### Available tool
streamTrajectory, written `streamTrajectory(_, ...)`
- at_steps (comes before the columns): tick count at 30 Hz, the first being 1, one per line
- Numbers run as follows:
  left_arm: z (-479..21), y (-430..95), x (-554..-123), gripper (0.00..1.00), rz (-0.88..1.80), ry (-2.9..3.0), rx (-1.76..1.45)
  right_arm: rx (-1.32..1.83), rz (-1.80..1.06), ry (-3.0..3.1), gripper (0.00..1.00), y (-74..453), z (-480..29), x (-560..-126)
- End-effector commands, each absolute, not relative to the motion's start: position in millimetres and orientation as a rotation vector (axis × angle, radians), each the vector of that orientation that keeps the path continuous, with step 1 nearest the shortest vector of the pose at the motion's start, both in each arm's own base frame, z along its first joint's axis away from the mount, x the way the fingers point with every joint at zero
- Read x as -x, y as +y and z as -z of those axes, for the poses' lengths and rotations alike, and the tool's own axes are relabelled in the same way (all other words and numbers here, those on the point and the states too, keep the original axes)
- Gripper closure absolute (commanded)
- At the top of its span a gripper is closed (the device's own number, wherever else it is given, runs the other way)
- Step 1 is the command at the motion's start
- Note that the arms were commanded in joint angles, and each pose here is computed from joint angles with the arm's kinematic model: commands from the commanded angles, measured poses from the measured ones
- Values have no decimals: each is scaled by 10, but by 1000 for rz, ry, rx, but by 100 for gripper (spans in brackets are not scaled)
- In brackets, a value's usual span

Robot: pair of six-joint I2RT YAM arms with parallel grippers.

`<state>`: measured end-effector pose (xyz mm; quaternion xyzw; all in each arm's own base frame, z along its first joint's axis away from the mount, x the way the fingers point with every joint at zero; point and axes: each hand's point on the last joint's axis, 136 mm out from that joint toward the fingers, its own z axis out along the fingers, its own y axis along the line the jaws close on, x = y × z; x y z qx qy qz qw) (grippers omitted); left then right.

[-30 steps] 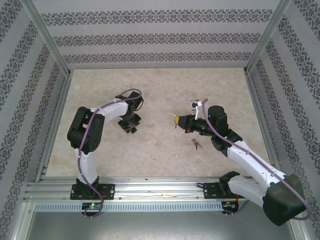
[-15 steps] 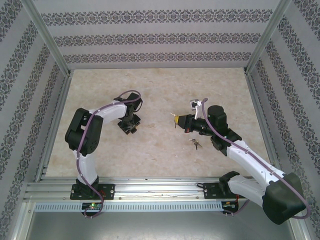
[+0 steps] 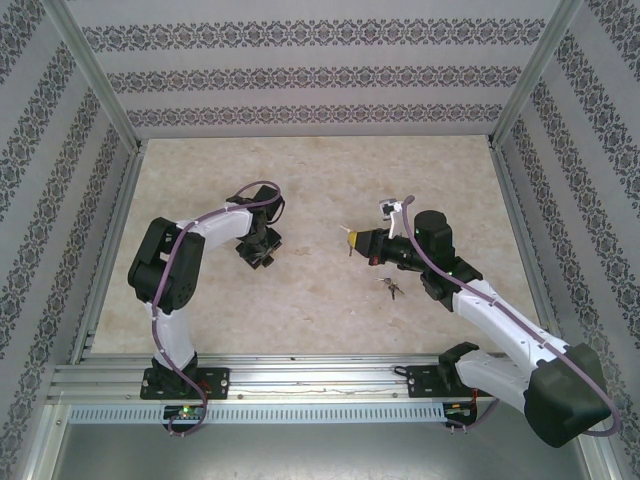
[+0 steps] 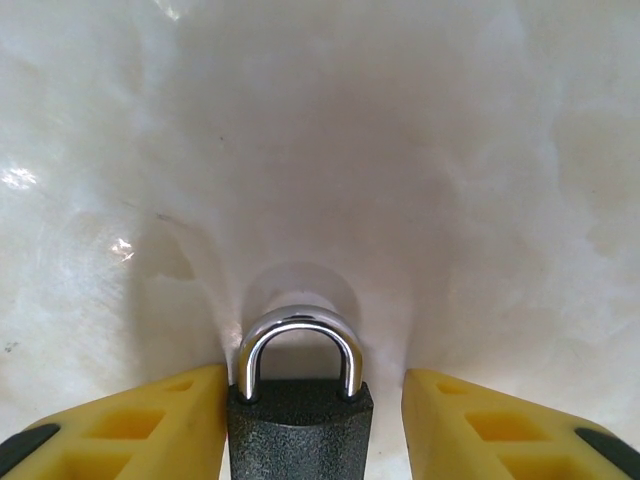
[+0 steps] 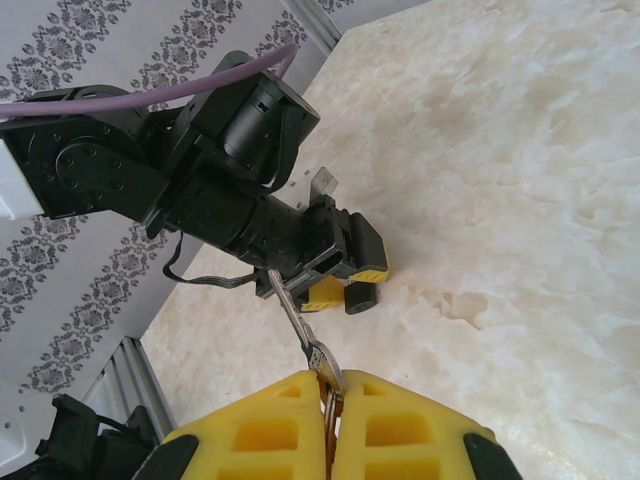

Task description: Unlock with the key

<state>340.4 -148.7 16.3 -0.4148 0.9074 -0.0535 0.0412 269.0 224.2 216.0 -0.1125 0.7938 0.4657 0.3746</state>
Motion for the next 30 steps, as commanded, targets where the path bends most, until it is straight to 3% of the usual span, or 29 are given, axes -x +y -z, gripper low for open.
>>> streamTrajectory(1,90,-1829,-3351,49,263,2865,1261,292,-1210,2003,100,2238,-2203,-2672)
streamTrajectory(8,227,-1917,-3304,50,289,2913,1301,291,-1201,2007,100,2226,-2185,-2673)
streamTrajectory(16,311,-1828,-3246,51,107,2970,1256,285,-1194,2005,100,2194,-2186,-2671)
streamTrajectory(22,491,-1891,-3216,59,151,2980,1262,283,-1189,2000,100,2168,-2212,-2678)
streamTrajectory(30,368,-1904,-3270,62,217,2926,1250,275,-1203,1999,100,2169,-2211,-2695)
